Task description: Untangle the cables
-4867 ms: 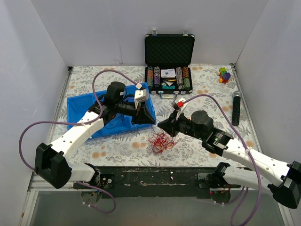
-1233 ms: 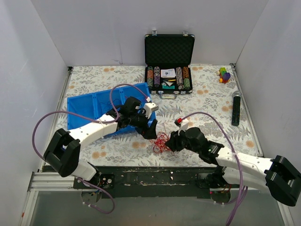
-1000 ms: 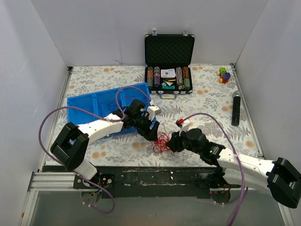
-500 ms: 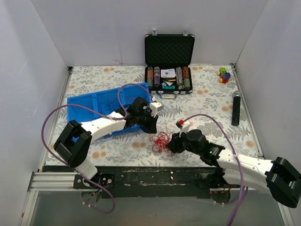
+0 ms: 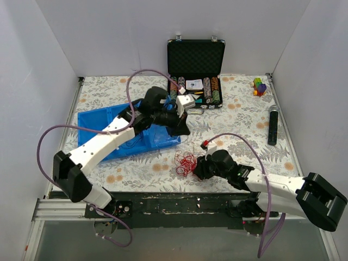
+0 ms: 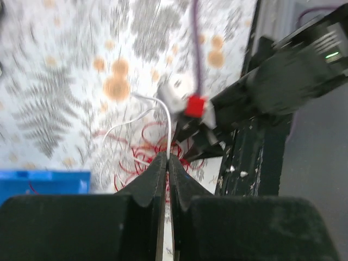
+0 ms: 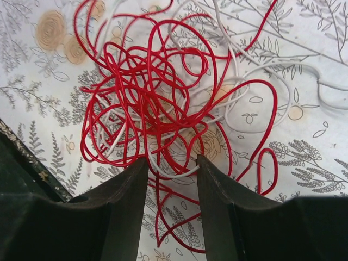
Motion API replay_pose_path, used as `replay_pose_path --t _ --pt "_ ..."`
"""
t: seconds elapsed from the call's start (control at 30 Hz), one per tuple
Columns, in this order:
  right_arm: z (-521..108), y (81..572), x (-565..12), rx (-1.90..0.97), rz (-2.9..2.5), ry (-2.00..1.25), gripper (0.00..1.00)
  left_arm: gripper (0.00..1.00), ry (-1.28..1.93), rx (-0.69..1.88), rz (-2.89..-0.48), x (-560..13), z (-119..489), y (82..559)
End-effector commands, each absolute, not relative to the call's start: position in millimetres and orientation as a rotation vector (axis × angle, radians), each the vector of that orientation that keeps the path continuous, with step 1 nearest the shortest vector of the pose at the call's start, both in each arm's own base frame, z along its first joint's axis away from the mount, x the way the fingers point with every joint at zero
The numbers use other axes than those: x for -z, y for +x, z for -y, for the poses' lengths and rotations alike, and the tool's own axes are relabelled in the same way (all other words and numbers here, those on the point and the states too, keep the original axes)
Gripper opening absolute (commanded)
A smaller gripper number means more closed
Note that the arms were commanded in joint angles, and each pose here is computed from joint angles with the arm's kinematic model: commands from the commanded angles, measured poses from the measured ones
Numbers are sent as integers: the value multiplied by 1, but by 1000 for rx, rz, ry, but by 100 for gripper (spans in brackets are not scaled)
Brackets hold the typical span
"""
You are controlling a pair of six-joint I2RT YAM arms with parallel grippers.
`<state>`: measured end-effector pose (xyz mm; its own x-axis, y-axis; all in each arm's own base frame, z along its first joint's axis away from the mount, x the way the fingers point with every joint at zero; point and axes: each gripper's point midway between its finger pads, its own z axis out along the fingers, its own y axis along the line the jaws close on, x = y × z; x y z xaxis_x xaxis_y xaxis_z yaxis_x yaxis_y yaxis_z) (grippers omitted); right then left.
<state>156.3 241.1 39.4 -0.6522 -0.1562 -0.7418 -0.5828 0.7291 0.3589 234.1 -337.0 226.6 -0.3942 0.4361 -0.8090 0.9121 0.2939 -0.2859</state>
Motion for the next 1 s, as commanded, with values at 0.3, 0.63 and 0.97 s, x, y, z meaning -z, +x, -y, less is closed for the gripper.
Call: replay_pose_path --t 0.3,0.63,0.97 --pt "-248 167 -22 -698 -2318 -500 46 0 1192 796 -1442 -427 295 215" --pt "-250 170 -41 -724 -2270 -484 46 0 612 8 -1667 -382 133 291" --pt "-249 171 -58 -747 -2217 -466 46 0 228 -152 -1946 -269 -20 298"
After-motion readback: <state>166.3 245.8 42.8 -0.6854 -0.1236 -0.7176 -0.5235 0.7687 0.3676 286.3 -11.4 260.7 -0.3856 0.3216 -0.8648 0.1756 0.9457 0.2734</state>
